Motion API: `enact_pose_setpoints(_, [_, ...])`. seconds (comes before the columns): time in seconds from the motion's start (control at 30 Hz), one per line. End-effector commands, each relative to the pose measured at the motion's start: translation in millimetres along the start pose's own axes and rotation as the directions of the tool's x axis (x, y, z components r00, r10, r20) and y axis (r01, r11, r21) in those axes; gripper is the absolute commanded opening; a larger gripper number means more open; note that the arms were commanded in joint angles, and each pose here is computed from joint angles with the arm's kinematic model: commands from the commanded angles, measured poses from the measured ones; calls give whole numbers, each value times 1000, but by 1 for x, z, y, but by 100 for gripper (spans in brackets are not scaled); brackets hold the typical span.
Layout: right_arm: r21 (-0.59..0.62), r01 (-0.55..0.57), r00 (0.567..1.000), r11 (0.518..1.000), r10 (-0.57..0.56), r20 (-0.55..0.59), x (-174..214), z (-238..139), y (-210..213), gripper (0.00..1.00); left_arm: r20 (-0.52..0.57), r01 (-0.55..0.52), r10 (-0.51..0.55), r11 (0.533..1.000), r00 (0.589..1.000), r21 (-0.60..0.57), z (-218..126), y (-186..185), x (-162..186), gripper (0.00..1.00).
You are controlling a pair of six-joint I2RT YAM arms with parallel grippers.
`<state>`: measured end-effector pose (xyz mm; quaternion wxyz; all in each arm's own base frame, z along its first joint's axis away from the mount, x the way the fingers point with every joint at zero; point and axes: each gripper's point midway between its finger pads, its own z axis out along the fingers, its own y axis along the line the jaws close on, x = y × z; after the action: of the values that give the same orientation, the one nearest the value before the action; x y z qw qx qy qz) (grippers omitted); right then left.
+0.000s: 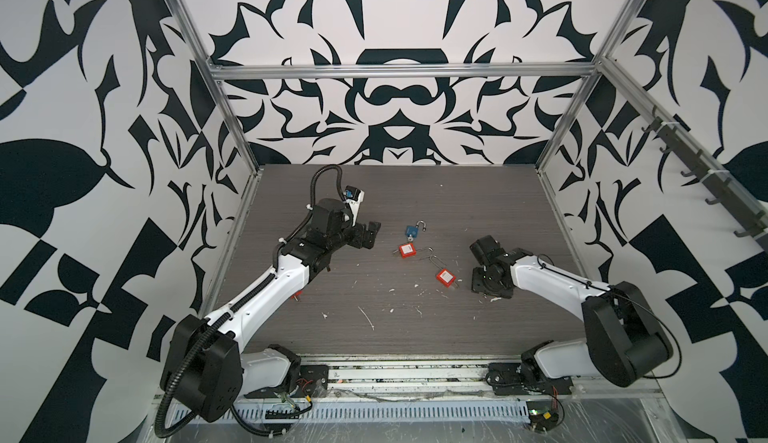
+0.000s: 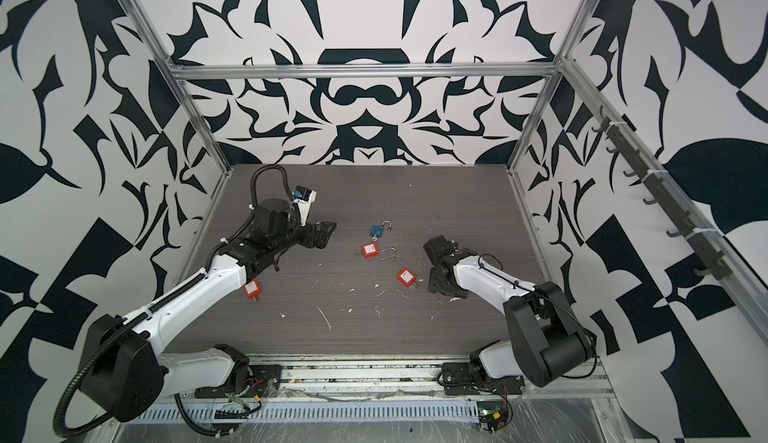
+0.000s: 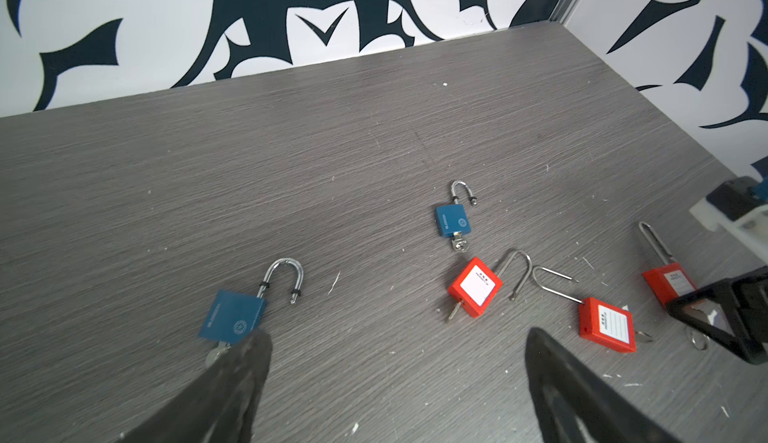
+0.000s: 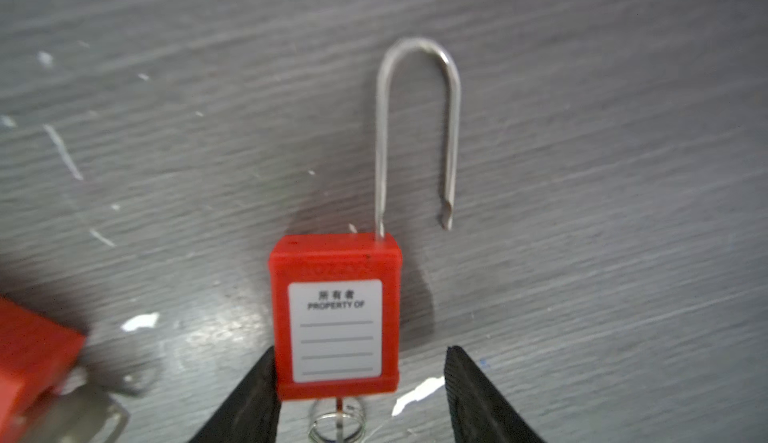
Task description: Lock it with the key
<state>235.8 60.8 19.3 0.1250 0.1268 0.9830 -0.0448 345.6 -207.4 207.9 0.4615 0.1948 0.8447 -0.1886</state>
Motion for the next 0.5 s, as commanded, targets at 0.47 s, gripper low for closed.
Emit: enact_pose_setpoints(0.47, [-4,-42,998,999,42,48,-26,6,11,55,-18,-18,19,999,1000,27,9,-13,-6,97])
